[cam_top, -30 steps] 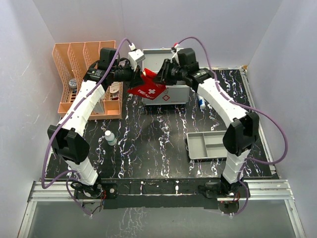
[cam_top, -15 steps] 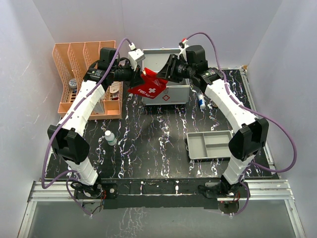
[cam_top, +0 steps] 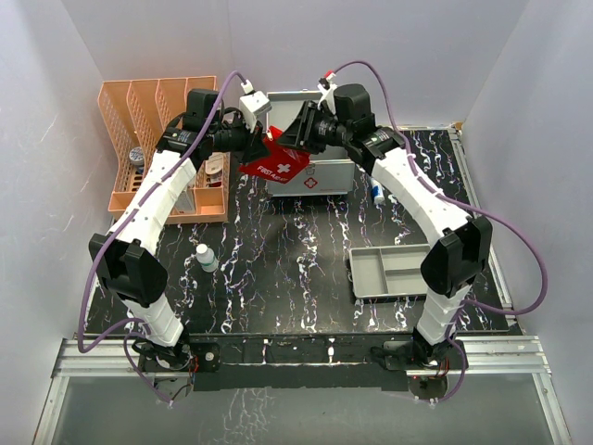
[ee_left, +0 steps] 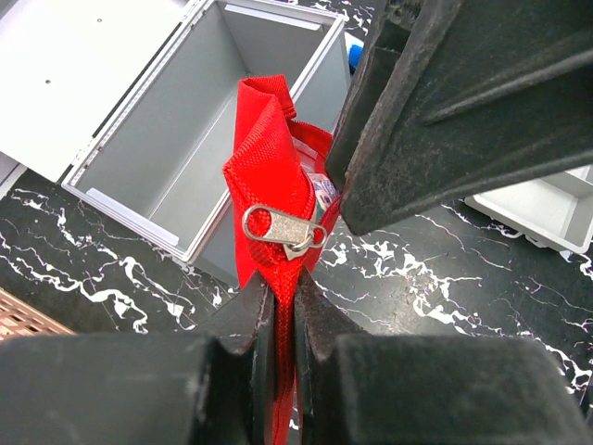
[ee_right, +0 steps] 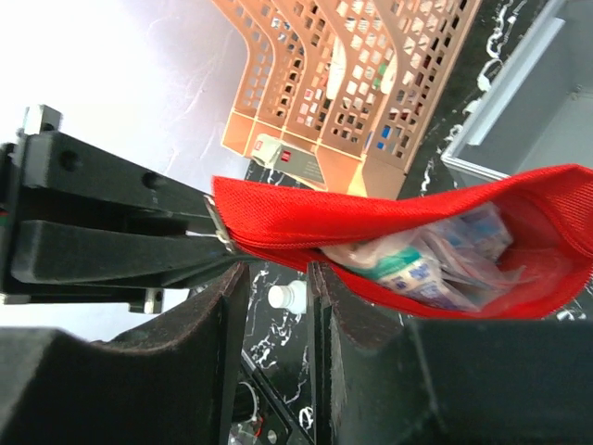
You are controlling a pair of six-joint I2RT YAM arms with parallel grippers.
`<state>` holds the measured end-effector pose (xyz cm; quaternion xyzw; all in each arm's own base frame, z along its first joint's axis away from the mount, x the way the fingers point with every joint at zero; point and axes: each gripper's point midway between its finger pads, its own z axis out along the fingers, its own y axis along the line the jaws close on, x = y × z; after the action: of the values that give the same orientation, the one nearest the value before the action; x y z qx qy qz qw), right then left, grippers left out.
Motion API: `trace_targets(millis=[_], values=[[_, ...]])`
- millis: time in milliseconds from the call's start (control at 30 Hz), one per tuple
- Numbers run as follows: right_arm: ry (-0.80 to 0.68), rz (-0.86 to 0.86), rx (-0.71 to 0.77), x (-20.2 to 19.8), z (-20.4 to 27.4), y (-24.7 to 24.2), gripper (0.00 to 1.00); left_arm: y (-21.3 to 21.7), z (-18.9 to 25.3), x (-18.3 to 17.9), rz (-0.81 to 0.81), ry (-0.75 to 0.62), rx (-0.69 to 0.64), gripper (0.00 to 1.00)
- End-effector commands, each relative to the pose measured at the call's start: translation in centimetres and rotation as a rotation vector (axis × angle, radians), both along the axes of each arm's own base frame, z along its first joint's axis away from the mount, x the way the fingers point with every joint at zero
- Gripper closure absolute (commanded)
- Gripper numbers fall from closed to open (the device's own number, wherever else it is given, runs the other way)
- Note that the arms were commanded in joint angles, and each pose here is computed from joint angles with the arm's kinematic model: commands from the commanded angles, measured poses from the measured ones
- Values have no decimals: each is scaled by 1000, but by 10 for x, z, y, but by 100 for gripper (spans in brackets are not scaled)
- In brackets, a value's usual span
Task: Organize the medicine kit
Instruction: Zip the medicine pouch.
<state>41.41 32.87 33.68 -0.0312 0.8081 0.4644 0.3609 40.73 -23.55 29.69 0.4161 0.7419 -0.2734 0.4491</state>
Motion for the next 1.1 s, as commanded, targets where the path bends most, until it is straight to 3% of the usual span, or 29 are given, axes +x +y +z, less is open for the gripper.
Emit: trace_targets(millis=[0,733,833,967,1067], values=[[-121,19,97,6,52,13,71,2,15,-2,3,-59,-6,100],[-134,59,85,20,47,50,73,2,13,-13,-40,-59,7,100],[-132,69,77,17,43,54,78,2,13,-14,-41,-59,8,100],[-136,70,65,12,42,51,100,3,11,-14,-37,-55,11,100],[-138,67,43,9,41,47,100,3,10,-13,-30,-51,10,100]])
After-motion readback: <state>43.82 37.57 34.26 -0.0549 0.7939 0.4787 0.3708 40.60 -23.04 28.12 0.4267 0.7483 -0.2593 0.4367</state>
